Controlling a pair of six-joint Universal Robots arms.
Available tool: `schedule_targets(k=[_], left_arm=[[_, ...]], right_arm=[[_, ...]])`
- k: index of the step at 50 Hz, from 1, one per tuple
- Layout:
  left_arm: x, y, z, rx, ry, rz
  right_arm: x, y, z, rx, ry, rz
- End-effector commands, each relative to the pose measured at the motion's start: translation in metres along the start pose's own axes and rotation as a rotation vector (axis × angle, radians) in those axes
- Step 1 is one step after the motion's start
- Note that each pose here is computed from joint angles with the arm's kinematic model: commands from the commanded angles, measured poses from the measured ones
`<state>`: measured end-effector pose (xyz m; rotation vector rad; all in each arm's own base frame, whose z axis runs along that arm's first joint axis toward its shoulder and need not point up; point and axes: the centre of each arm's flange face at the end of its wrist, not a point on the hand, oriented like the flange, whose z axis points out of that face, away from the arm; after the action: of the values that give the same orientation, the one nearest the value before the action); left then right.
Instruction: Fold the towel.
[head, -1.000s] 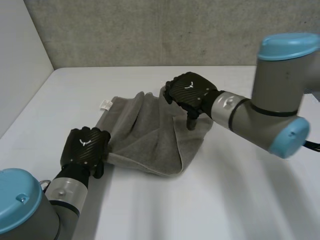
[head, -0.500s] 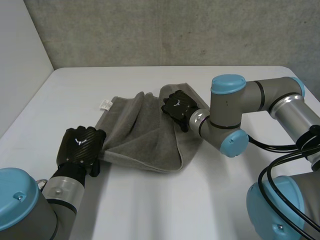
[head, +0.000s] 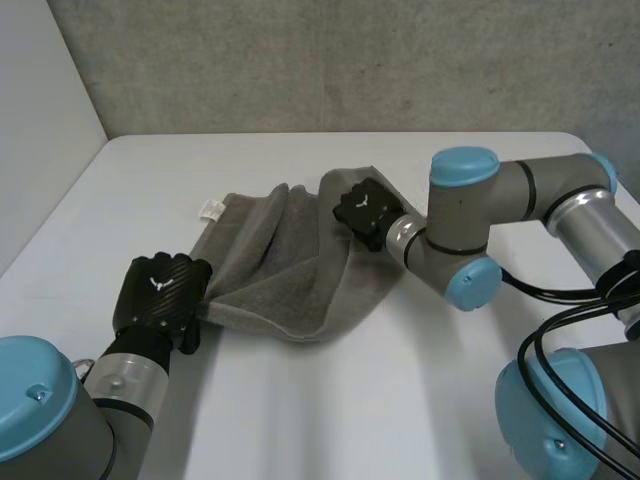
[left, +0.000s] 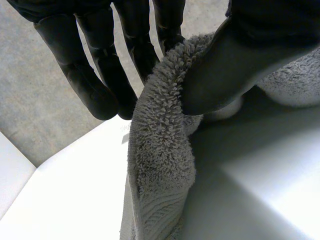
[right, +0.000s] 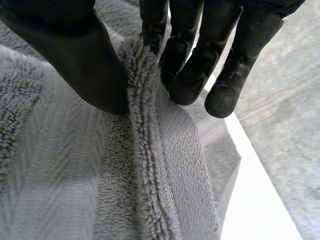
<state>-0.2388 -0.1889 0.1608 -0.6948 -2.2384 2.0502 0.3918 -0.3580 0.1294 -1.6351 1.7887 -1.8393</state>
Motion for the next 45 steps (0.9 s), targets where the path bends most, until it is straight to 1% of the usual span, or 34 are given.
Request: schedule_targets(k=[1,6,8,11,13,14,16,17,18,19,21,22,24,27,29,30,32,35,40,41,43,45], left_arm=[[0.000,0.000,0.000,-0.001,0.000,0.000],[-0.001,0.001,0.000,-0.004,-0.002,0.000],[-0.002,0.002,0.000,-0.004,-0.007,-0.001],[-0.004,0.002,0.002,-0.009,-0.017,-0.002],[-0.008,0.004,0.006,-0.010,-0.032,-0.004],[-0.008,0.004,0.006,-0.010,-0.032,-0.004],[-0.011,0.004,0.010,0.000,-0.047,-0.008],[-0.011,0.004,0.010,0.000,-0.047,-0.008],[-0.012,0.005,0.012,0.006,-0.053,-0.009],[-0.012,0.005,0.012,0.006,-0.053,-0.009],[-0.016,0.008,0.017,0.010,-0.073,-0.011],[-0.016,0.008,0.017,0.010,-0.073,-0.011],[-0.020,0.011,0.021,0.007,-0.093,-0.014],[-0.021,0.011,0.022,0.007,-0.095,-0.016],[-0.023,0.012,0.024,0.002,-0.100,-0.016],[-0.023,0.012,0.024,0.002,-0.100,-0.016],[-0.024,0.015,0.027,-0.005,-0.104,-0.016],[-0.023,0.018,0.028,-0.016,-0.101,-0.015],[-0.021,0.029,0.031,-0.053,-0.093,-0.010],[-0.021,0.029,0.031,-0.053,-0.093,-0.010],[-0.021,0.031,0.032,-0.060,-0.094,-0.009],[-0.023,0.034,0.032,-0.070,-0.102,-0.010]], right_arm=[[0.006,-0.005,-0.004,-0.006,0.015,0.002],[0.015,-0.003,-0.010,-0.048,0.022,0.030],[0.040,-0.004,-0.023,-0.086,0.054,0.063],[0.049,-0.005,-0.030,-0.104,0.060,0.079],[0.061,-0.013,-0.046,-0.128,0.052,0.104],[0.061,-0.013,-0.046,-0.129,0.052,0.104],[0.075,-0.023,-0.072,-0.157,0.043,0.129],[0.075,-0.023,-0.072,-0.157,0.043,0.129],[0.081,-0.027,-0.088,-0.170,0.040,0.139],[0.081,-0.027,-0.088,-0.170,0.040,0.139],[0.088,-0.029,-0.116,-0.191,0.036,0.162],[0.088,-0.029,-0.116,-0.191,0.036,0.162],[0.086,-0.023,-0.141,-0.207,0.047,0.180],[0.087,-0.019,-0.151,-0.212,0.070,0.186],[0.092,-0.006,-0.171,-0.216,0.139,0.189],[0.092,-0.006,-0.171,-0.216,0.139,0.189],[0.094,0.006,-0.183,-0.213,0.198,0.198],[0.093,0.011,-0.187,-0.209,0.222,0.213],[0.098,0.032,-0.201,-0.190,0.309,0.332],[0.098,0.032,-0.201,-0.190,0.309,0.332],[0.099,0.041,-0.207,-0.177,0.325,0.387],[0.099,0.046,-0.208,-0.172,0.328,0.407]])
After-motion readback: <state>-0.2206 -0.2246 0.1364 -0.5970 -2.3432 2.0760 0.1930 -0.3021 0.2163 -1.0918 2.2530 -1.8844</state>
